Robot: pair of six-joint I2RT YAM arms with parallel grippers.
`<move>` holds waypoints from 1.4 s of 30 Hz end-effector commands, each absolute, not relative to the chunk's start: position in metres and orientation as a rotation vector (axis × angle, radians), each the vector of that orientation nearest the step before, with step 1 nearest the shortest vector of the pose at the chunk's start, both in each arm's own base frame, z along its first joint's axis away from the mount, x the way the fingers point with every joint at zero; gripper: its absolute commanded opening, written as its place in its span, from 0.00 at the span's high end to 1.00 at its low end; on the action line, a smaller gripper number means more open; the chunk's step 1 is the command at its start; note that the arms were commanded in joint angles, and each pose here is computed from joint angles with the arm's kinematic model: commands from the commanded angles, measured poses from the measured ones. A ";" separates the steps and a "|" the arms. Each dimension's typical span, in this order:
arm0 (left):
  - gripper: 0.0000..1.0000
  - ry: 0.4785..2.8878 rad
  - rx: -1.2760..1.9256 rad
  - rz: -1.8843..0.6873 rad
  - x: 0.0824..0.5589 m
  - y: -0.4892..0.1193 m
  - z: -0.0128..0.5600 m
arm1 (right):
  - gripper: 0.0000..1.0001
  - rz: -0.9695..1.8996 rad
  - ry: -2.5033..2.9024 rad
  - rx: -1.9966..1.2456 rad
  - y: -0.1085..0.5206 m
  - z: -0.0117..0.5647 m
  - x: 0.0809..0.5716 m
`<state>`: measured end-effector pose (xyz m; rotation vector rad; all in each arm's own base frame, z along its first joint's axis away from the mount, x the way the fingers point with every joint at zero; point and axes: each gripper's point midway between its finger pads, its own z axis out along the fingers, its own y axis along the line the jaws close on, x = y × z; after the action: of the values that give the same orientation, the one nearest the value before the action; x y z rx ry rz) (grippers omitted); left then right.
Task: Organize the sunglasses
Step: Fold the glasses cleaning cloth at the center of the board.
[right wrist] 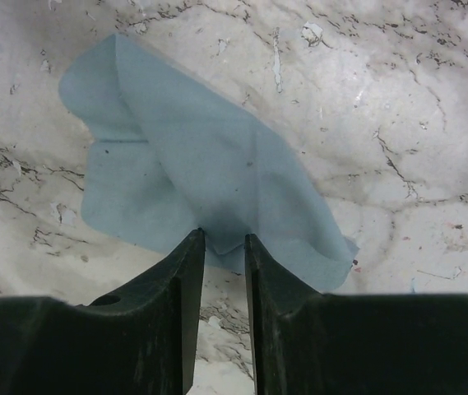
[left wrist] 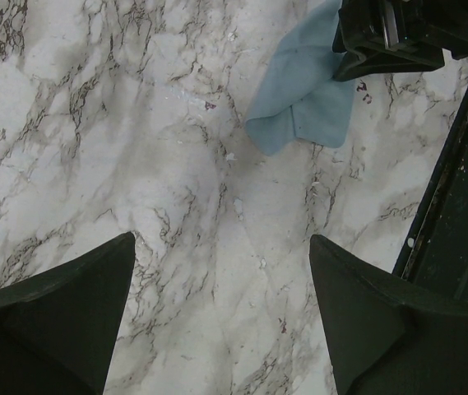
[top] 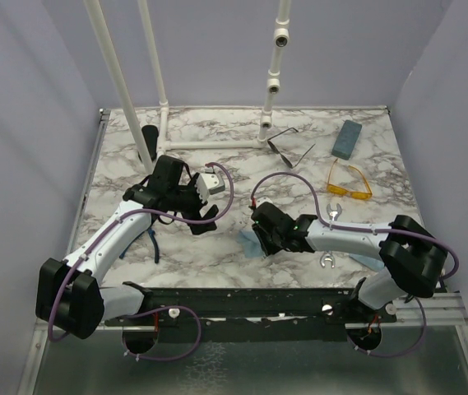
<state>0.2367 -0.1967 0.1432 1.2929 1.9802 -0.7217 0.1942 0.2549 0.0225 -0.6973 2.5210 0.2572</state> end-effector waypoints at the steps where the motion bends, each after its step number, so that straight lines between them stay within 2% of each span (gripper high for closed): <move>1: 0.13 1.983 1.292 -0.713 0.236 -0.196 0.142 | 0.71 0.201 2.485 -0.679 0.254 0.028 0.204; 9: 0.13 1.981 1.291 -0.712 0.238 -0.196 0.145 | 0.76 0.109 2.466 -0.687 0.249 0.030 0.214; 14: 0.13 1.983 1.294 -0.719 0.237 -0.197 0.143 | 0.81 0.167 2.455 -0.720 0.257 0.030 0.212; 20: 0.13 1.983 1.294 -0.719 0.237 -0.197 0.144 | 0.99 0.206 2.464 -0.736 0.261 0.031 0.209; 24: 0.14 1.980 1.300 -0.723 0.236 -0.197 0.144 | 1.00 0.269 2.432 -0.757 0.271 0.052 0.209; 31: 0.17 1.950 1.334 -0.732 0.236 -0.199 0.144 | 1.00 0.499 2.279 -0.859 0.300 0.123 0.204; 42: 0.17 1.714 1.438 -0.912 0.221 -0.223 0.167 | 1.00 0.713 2.066 -0.927 0.321 0.215 0.195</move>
<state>0.2271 -0.2093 0.1505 1.3963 1.8411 -0.8180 0.2058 0.3163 0.1853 -0.8570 2.1339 0.6408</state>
